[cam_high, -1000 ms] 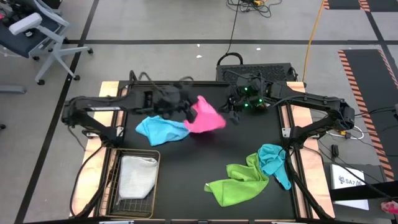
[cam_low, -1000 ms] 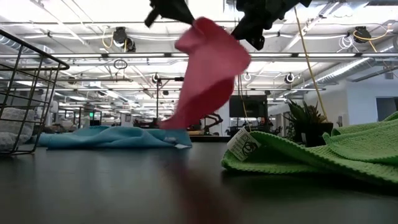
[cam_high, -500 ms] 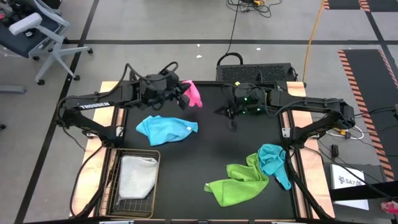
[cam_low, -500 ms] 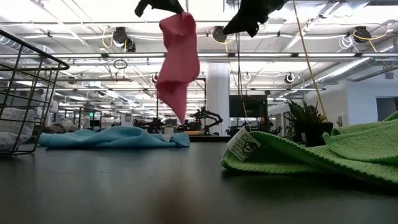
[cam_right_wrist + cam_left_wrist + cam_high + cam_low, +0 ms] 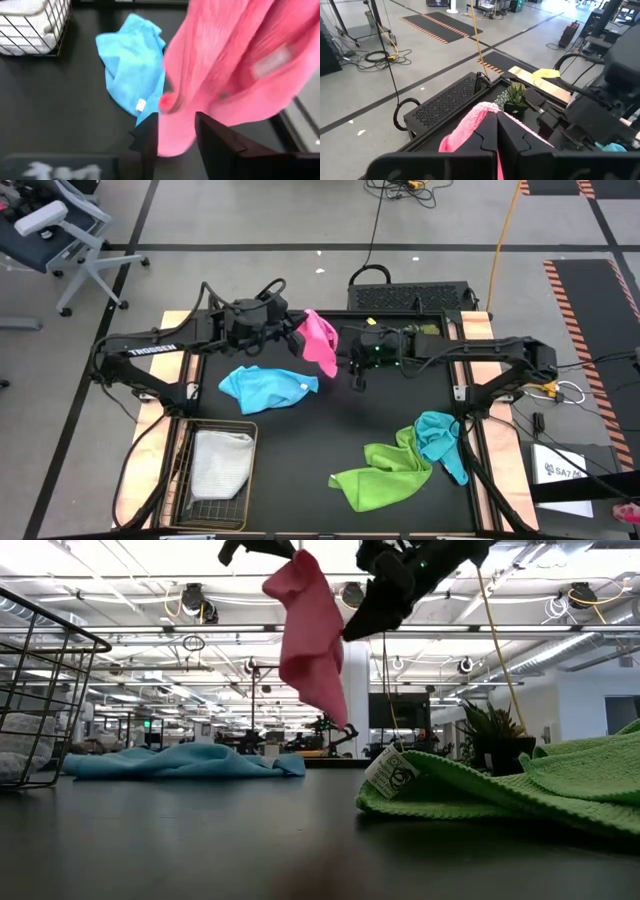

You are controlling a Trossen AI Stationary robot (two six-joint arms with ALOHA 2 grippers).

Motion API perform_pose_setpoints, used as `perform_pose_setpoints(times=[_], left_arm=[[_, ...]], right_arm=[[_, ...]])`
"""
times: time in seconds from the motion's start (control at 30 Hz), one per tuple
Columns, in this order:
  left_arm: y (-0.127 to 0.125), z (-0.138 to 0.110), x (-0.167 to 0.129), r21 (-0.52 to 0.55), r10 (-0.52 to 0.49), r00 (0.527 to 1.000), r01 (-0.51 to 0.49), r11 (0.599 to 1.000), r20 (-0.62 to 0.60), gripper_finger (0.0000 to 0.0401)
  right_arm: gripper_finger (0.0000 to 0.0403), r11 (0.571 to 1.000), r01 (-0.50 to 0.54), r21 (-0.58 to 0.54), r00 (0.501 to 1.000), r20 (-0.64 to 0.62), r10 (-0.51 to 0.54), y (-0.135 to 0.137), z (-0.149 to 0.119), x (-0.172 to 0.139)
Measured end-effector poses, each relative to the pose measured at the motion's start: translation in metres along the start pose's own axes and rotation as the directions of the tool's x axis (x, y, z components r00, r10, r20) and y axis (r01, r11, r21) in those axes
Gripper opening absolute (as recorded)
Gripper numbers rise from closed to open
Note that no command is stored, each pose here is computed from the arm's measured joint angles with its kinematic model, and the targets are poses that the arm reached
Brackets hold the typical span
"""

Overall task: Fold microfiber towels
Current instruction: Fold the pink microfiber cloth

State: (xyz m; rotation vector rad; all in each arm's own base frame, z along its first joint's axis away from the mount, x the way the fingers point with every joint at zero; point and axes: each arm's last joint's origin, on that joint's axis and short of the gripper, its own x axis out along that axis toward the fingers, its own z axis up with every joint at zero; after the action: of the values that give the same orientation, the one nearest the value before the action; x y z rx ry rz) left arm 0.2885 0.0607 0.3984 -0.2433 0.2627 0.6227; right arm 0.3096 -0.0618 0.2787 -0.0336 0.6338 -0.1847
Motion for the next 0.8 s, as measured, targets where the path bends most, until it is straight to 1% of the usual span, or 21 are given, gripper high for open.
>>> perform_pose_setpoints(times=[0.17, 0.27, 0.37, 0.43, 0.53, 0.63, 0.8], left_arm=[[0.000, 0.000, 0.000, 0.006, 0.001, 1.000, -0.001, 1.000, 0.000, 0.0000], [0.001, 0.000, 0.000, 0.008, 0.002, 1.000, -0.002, 1.000, 0.000, 0.0000], [0.001, 0.000, 0.000, 0.008, 0.003, 1.000, -0.003, 1.000, -0.001, 0.0000], [0.001, 0.000, 0.000, 0.008, 0.003, 1.000, -0.003, 1.000, -0.001, 0.0000], [0.001, 0.000, 0.000, 0.008, 0.002, 1.000, -0.002, 1.000, -0.001, 0.0000], [0.001, 0.000, 0.000, 0.009, 0.002, 1.000, -0.002, 1.000, -0.001, 0.0000], [0.000, 0.000, 0.000, 0.009, -0.007, 1.000, 0.007, 1.000, -0.005, 0.0000]], right_arm=[[0.0166, 1.000, 0.001, 0.030, 0.999, 0.037, -0.002, -0.001, 0.005, -0.003], [0.0173, 0.997, -0.036, 0.071, 0.995, 0.095, 0.029, 0.000, 0.011, -0.007], [0.0173, 0.996, -0.051, 0.078, 0.989, 0.143, 0.040, 0.000, 0.015, -0.008], [0.0172, 0.996, -0.052, 0.079, 0.987, 0.154, 0.039, 0.000, 0.016, -0.003], [0.0173, 0.994, -0.053, 0.094, 0.991, 0.130, 0.041, 0.000, 0.012, 0.010], [0.0173, 0.994, -0.054, 0.092, 0.990, 0.136, 0.041, 0.001, 0.010, 0.022], [0.0173, 0.996, -0.039, 0.077, 0.985, 0.171, 0.026, -0.003, 0.010, 0.035]])
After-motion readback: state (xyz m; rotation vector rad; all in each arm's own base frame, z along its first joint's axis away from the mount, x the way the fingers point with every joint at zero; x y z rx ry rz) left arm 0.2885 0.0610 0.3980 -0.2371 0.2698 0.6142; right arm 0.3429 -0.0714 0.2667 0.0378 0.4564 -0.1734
